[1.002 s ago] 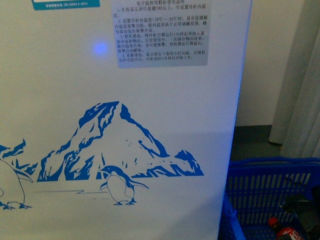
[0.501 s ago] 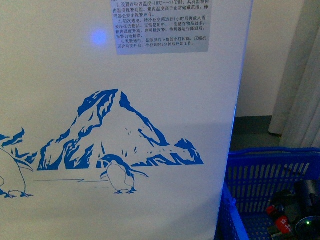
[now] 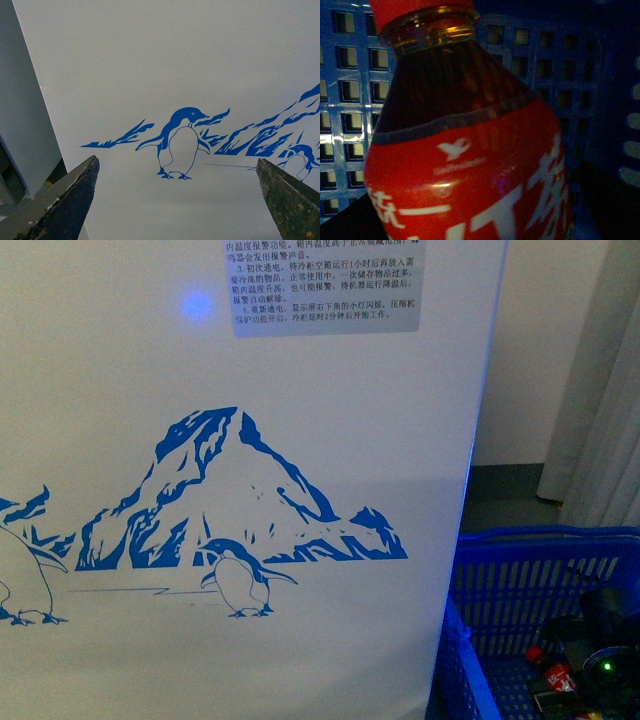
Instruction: Put drink in fridge
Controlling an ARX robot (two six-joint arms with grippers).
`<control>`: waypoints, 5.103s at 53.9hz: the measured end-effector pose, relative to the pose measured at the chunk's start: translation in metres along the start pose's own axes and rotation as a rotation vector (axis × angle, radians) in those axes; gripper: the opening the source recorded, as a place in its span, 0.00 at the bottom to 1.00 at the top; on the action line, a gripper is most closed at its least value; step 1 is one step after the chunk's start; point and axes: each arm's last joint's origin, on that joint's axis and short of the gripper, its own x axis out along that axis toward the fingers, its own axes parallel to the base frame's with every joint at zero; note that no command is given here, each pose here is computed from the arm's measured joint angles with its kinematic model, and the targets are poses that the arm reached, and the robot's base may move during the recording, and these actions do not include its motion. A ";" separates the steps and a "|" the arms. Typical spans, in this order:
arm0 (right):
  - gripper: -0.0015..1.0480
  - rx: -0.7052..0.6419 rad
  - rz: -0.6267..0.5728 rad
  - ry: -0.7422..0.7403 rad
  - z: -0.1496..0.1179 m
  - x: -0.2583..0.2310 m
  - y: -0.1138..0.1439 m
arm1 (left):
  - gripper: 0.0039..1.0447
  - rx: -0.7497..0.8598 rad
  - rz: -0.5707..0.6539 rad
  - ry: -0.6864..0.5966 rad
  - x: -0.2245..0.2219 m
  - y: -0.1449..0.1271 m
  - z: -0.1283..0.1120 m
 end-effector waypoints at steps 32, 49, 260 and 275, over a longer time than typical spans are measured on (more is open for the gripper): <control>0.42 0.079 0.077 -0.010 -0.020 -0.023 -0.018 | 0.92 0.000 0.000 0.000 0.000 0.000 0.000; 0.41 0.127 0.113 -0.188 0.003 -0.129 -0.034 | 0.92 0.000 0.000 0.000 0.000 0.000 0.000; 0.40 0.329 -0.121 -1.426 -0.147 -0.567 0.006 | 0.92 0.612 -0.593 -0.134 0.179 0.039 0.075; 0.40 0.329 -0.121 -1.426 -0.147 -0.567 0.006 | 0.92 0.690 -0.809 -0.028 0.204 0.031 0.072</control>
